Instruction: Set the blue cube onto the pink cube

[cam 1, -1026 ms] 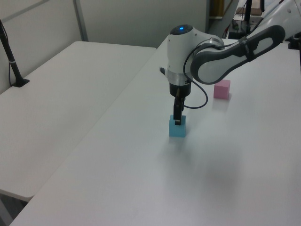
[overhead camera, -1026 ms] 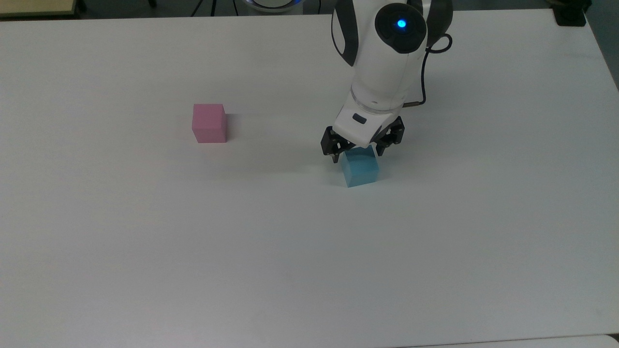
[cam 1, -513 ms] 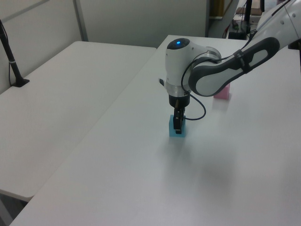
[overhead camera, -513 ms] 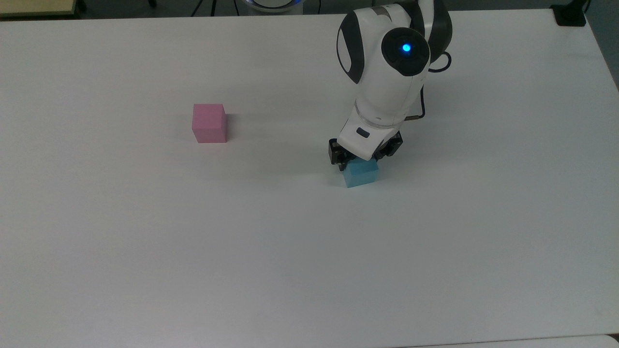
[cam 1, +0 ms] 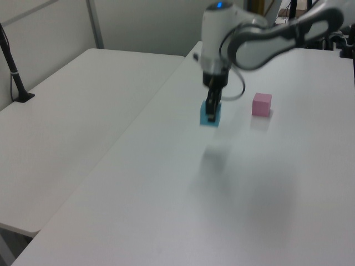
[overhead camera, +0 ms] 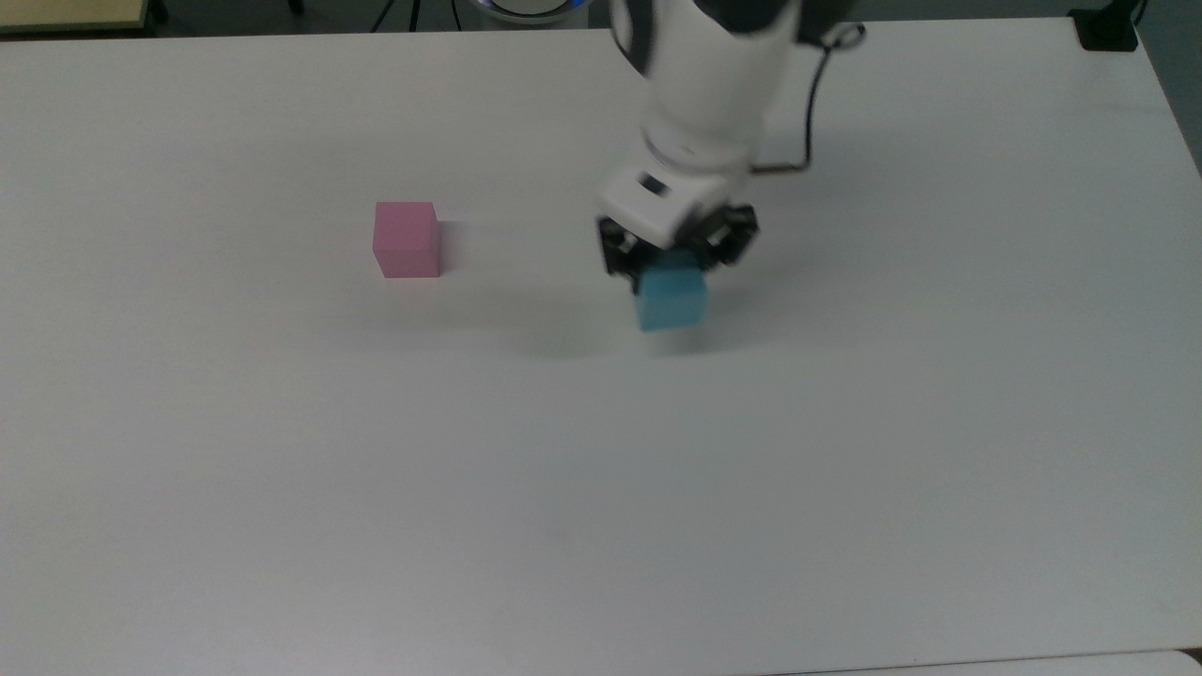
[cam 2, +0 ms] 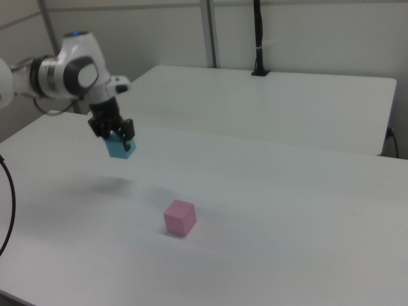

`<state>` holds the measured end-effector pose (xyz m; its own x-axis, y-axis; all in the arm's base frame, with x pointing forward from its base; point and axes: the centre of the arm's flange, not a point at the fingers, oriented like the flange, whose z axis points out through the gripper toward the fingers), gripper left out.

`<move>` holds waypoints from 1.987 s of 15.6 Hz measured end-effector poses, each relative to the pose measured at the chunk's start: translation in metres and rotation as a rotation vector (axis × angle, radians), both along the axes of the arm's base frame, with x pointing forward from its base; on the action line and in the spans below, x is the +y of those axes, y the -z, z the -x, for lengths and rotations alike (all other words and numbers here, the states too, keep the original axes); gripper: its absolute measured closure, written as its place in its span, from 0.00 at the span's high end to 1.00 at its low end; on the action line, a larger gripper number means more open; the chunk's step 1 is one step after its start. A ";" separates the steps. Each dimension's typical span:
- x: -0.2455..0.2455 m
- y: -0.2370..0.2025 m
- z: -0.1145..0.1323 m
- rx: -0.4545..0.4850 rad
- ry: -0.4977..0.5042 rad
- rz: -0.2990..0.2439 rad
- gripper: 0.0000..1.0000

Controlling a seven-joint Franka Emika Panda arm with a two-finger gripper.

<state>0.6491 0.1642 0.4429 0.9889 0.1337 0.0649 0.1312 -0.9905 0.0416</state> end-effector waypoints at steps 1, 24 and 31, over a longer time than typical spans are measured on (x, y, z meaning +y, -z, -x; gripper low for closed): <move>-0.029 -0.024 0.006 0.014 0.019 -0.013 0.59; -0.242 0.047 0.068 0.166 0.103 0.096 0.84; -0.243 0.017 0.063 0.117 0.135 0.092 1.00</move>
